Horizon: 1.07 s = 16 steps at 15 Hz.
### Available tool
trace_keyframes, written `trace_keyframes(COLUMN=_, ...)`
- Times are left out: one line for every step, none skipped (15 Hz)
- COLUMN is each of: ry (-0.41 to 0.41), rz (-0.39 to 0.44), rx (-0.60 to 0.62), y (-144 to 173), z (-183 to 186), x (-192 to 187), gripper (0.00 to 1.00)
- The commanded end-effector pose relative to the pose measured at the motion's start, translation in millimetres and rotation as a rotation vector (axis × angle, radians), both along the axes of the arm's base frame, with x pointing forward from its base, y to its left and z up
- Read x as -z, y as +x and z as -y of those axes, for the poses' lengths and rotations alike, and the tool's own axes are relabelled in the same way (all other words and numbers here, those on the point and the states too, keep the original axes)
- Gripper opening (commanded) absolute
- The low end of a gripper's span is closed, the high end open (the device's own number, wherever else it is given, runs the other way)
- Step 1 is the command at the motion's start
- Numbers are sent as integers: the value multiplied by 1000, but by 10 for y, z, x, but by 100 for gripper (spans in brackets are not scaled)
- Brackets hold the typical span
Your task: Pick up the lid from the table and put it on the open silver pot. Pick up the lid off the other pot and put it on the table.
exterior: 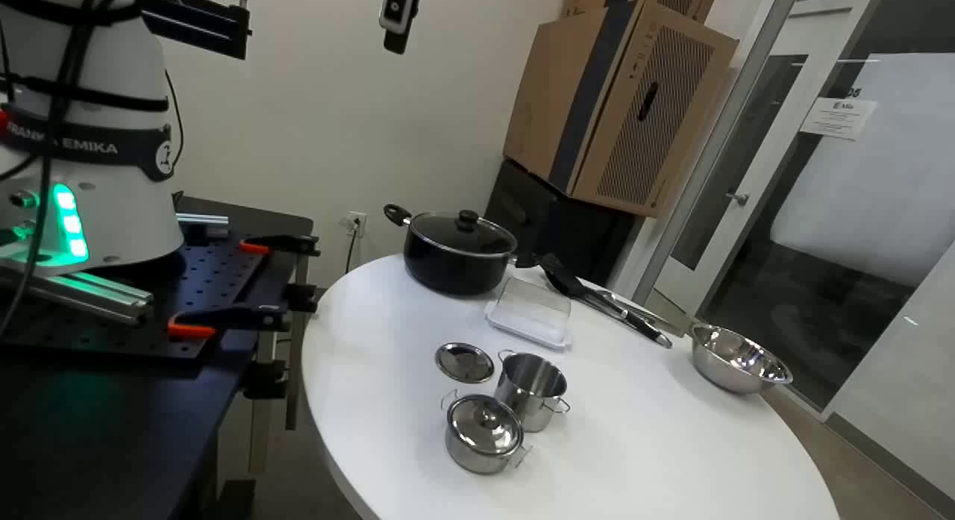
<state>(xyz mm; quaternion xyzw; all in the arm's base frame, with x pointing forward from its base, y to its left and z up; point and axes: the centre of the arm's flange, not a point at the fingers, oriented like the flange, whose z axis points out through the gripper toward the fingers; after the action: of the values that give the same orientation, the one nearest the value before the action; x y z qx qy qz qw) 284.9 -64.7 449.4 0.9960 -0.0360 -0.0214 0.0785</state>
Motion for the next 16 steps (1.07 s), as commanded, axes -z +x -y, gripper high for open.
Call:
trace_keyframes(ry=0, rz=0, rx=0, y=0, z=0, x=0, gripper=100)
trace_keyframes(ry=-4, rz=21, rx=-2, y=121, z=-21, x=33, gripper=100)
trace_keyframes(ry=-6, rz=34, rx=-3, y=219, z=-87, x=71, gripper=100)
trace_keyframes(ry=-8, rz=72, rx=11, y=383, z=-121, x=104, gripper=100)
trace_keyframes(ry=-7, rz=100, rx=21, y=483, z=-151, x=118, gripper=100)
trace_keyframes(ry=-6, rz=139, rx=50, y=647, z=-191, x=148, gripper=100)
trace_keyframes(ry=-4, rz=156, rx=75, y=802, z=-233, x=188, gripper=100)
trace_keyframes(ry=-2, rz=170, rx=102, y=958, z=-279, x=236, gripper=100)
trace_keyframes(ry=0, rz=173, rx=130, y=1108, z=-326, x=299, gripper=100)
trace_keyframes(ry=2, rz=173, rx=161, y=1265, z=-387, x=370, gripper=100)
trace_keyframes(ry=3, rz=170, rx=189, y=1389, z=-439, x=436, gripper=100)
trace_keyframes(ry=5, rz=155, rx=220, y=1528, z=-492, x=516, gripper=100)
trace_keyframes(ry=5, rz=143, rx=251, y=1639, z=-528, x=585, gripper=100)
trace_keyframes(ry=1, rz=118, rx=279, y=1740, z=-545, x=669, gripper=100)
trace_keyframes(ry=1, rz=88, rx=292, y=1813, z=-557, x=730, gripper=100)
trace_keyframes(ry=5, rz=49, rx=289, y=1790, z=-542, x=748, gripper=100)
